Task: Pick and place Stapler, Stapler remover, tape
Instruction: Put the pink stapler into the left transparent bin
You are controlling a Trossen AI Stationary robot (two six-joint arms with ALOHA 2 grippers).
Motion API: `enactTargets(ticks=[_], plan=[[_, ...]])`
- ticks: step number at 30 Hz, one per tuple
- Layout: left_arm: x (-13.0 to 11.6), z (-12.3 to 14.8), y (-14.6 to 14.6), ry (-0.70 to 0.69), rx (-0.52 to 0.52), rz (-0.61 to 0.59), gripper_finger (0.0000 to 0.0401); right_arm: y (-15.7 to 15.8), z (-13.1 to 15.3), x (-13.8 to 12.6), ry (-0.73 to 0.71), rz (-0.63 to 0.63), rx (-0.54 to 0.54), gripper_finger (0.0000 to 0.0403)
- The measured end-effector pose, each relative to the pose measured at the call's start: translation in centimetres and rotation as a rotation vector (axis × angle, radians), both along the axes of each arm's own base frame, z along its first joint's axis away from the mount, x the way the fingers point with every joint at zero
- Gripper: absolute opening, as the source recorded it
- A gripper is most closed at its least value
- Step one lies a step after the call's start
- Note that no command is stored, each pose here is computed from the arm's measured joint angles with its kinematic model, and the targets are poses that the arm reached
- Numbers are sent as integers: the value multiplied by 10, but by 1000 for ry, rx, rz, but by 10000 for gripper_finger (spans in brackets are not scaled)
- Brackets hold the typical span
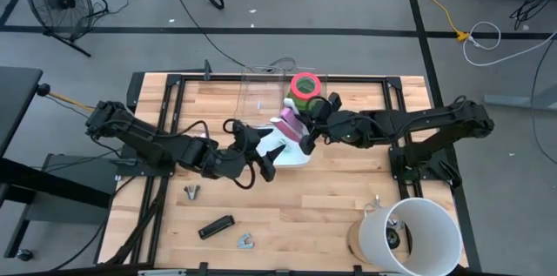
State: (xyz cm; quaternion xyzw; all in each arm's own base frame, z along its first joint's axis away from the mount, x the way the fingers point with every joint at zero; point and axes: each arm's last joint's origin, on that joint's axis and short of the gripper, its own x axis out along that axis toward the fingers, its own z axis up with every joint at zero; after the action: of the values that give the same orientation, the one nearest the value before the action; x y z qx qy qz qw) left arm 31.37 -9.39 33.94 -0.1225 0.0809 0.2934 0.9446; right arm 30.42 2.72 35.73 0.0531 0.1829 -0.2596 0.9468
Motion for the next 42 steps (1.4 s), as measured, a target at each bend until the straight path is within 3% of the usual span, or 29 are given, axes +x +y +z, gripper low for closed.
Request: enactTargets(ticks=[12, 24, 28, 33, 42], plan=[[3, 5, 12, -63, 14, 130, 295, 8, 1, 9, -65, 25, 5, 11], [12, 9, 38, -111, -33, 125, 294, 16, -2, 13, -67, 33, -12, 10], [14, 10, 42, -115, -54, 92, 254, 16, -2, 13, -67, 32, -14, 10], [15, 9, 45, -109, -62, 68, 129, 16, -2, 12, -59, 23, -30, 10], [14, 8, 46, -76, -39, 58, 128, 14, -3, 13, -47, 48, -32, 10]])
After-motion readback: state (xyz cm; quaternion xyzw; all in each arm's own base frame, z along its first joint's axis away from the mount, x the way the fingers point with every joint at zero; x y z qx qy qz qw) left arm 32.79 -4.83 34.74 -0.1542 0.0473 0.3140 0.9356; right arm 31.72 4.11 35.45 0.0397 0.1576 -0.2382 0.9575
